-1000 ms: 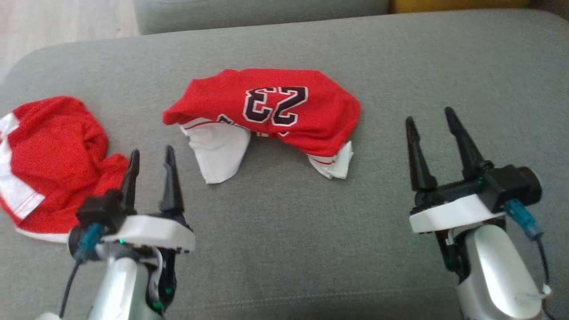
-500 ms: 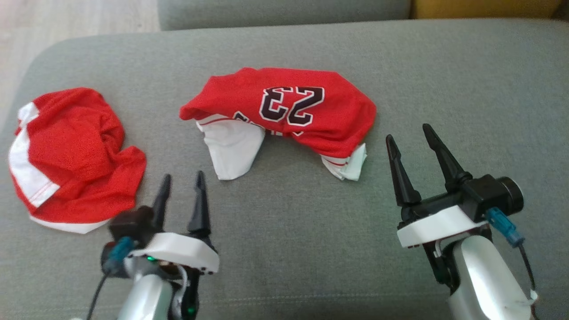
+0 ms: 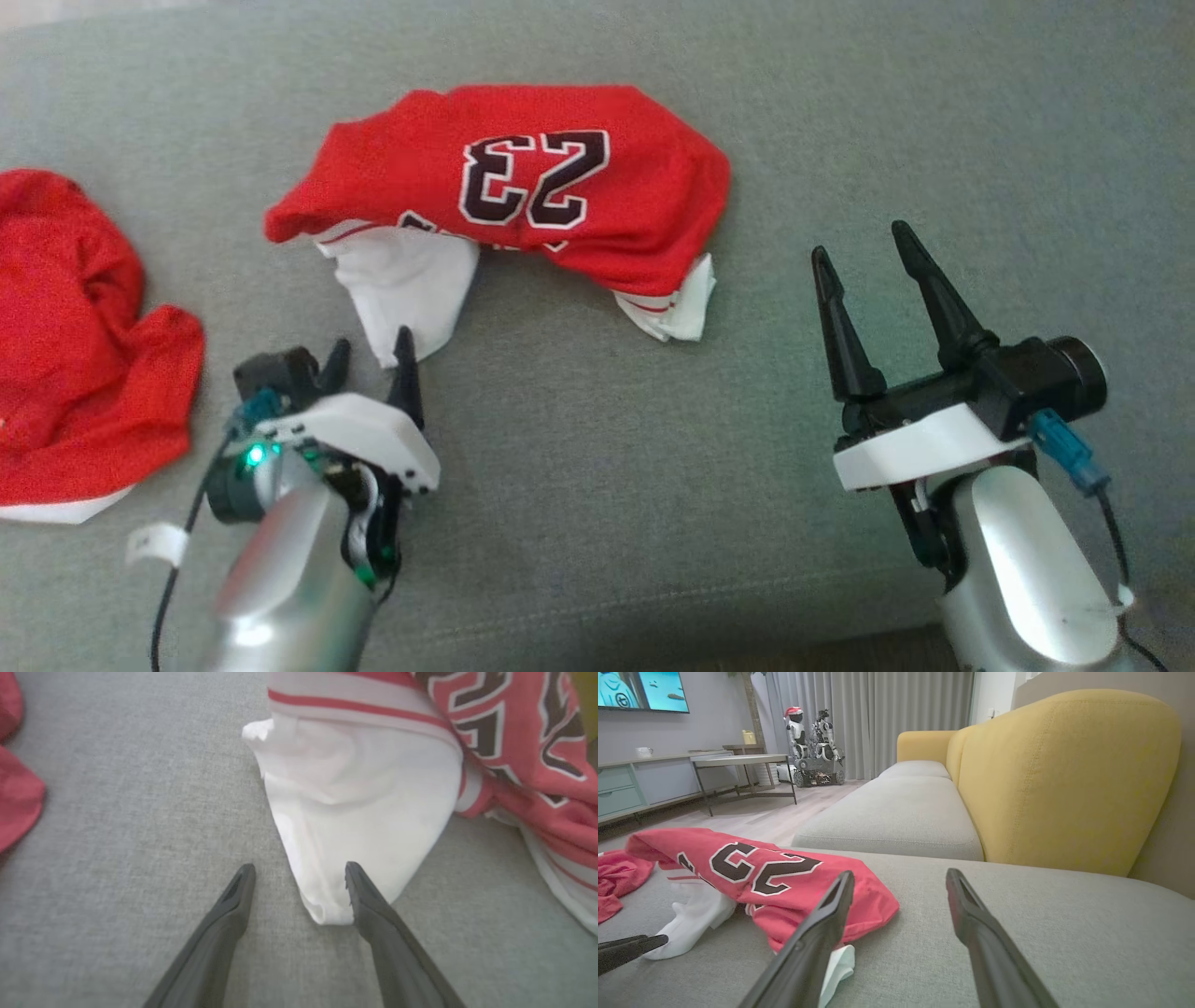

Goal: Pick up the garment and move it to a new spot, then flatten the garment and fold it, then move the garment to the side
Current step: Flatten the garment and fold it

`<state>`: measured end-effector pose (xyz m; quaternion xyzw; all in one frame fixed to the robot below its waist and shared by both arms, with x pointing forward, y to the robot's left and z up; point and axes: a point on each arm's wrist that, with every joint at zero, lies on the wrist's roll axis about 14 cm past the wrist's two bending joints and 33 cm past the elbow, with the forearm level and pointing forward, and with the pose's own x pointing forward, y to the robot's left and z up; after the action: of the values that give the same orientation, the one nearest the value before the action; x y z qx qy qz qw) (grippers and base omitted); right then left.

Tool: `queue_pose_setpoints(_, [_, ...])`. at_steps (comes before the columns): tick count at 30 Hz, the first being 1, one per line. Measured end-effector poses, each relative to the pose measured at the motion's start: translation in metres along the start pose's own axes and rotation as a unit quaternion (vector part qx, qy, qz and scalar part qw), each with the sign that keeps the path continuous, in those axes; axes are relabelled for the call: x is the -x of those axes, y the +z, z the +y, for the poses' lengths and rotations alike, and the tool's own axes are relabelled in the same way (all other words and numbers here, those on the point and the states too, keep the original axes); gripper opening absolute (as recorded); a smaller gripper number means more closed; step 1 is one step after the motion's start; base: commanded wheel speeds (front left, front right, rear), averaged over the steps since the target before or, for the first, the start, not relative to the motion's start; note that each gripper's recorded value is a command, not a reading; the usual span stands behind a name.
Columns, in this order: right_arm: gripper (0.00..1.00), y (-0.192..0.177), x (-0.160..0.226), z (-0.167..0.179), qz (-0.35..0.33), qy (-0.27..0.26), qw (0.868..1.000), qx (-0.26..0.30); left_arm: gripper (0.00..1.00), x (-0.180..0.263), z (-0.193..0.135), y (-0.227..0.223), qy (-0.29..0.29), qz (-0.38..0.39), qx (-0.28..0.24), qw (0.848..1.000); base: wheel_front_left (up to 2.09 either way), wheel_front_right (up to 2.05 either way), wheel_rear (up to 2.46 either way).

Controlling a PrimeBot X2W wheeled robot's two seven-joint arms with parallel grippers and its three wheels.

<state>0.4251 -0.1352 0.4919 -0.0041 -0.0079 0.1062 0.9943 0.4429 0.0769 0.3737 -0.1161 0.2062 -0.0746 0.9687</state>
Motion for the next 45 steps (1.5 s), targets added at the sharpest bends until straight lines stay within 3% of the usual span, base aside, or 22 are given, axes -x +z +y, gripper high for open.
queue_pose_setpoints(5, [1.00, -0.006, 0.000, -0.012, 0.007, -0.015, 1.000, 0.002, 1.00, -0.023, -0.008, -0.001, -0.012, 0.014, -0.008, 1.000, 0.00, 0.00, 0.00])
queue_pose_setpoints(6, [1.00, -0.007, 0.000, -0.014, 0.007, -0.018, 1.000, 0.002, 0.95, -0.026, -0.009, -0.002, -0.015, 0.017, -0.009, 1.000, 0.00, 0.00, 0.00])
queue_pose_setpoints(7, [1.00, -0.008, 0.001, -0.015, 0.007, -0.020, 1.000, 0.001, 0.33, -0.029, -0.010, -0.003, -0.018, 0.020, -0.011, 1.000, 0.00, 0.00, 0.00])
queue_pose_setpoints(8, [1.00, -0.009, 0.001, -0.017, 0.008, -0.022, 1.000, 0.000, 0.00, -0.031, -0.009, -0.003, -0.019, 0.023, -0.013, 0.999, 0.00, 0.00, 0.00])
queue_pose_setpoints(18, [1.00, -0.005, -0.002, -0.017, -0.001, -0.022, 1.000, 0.000, 0.00, -0.031, -0.002, 0.011, -0.008, -0.003, -0.025, 1.000, 0.00, 0.00, 0.00])
queue_pose_setpoints(22, [1.00, -0.001, -0.002, -0.015, -0.007, -0.020, 1.000, -0.003, 0.00, -0.032, 0.001, 0.071, 0.001, -0.094, -0.041, 0.995, 0.00, 0.00, 0.00])
queue_pose_setpoints(27, [1.00, 0.003, 0.001, -0.016, -0.013, -0.022, 1.000, -0.006, 0.00, -0.015, -0.024, 0.170, -0.032, -0.252, -0.091, 0.963, 0.00, 0.00, 0.00])
queue_pose_setpoints(30, [1.00, 0.005, 0.005, -0.020, -0.014, -0.029, 0.999, -0.006, 0.00, 0.002, -0.047, 0.211, -0.061, -0.323, -0.121, 0.937, 0.00, 0.00, 0.00])
queue_pose_setpoints(31, [1.00, 0.005, 0.005, -0.020, -0.014, -0.029, 0.999, -0.006, 0.00, 0.002, -0.047, 0.211, -0.061, -0.323, -0.121, 0.937, 0.00, 0.00, 0.00])
queue_pose_setpoints(40, [1.00, 0.020, 0.009, -0.037, -0.032, -0.052, 0.998, -0.009, 0.00, 0.038, -0.096, 0.349, -0.107, -0.498, -0.183, 0.841, 0.00, 0.00, 0.00])
queue_pose_setpoints(42, [1.00, 0.021, 0.011, -0.040, -0.034, -0.056, 0.998, -0.011, 0.00, 0.034, -0.098, 0.365, -0.102, -0.508, -0.194, 0.833, 0.00, 0.00, 0.00])
queue_pose_setpoints(44, [1.00, 0.020, 0.012, -0.040, -0.032, -0.057, 0.998, -0.014, 0.00, 0.014, -0.094, 0.364, -0.092, -0.485, -0.207, 0.845, 0.00, 0.00, 0.00])
queue_pose_setpoints(45, [1.00, 0.019, 0.013, -0.041, -0.032, -0.058, 0.998, -0.016, 0.00, -0.001, -0.090, 0.356, -0.086, -0.459, -0.217, 0.857, 0.00, 0.00, 0.00])
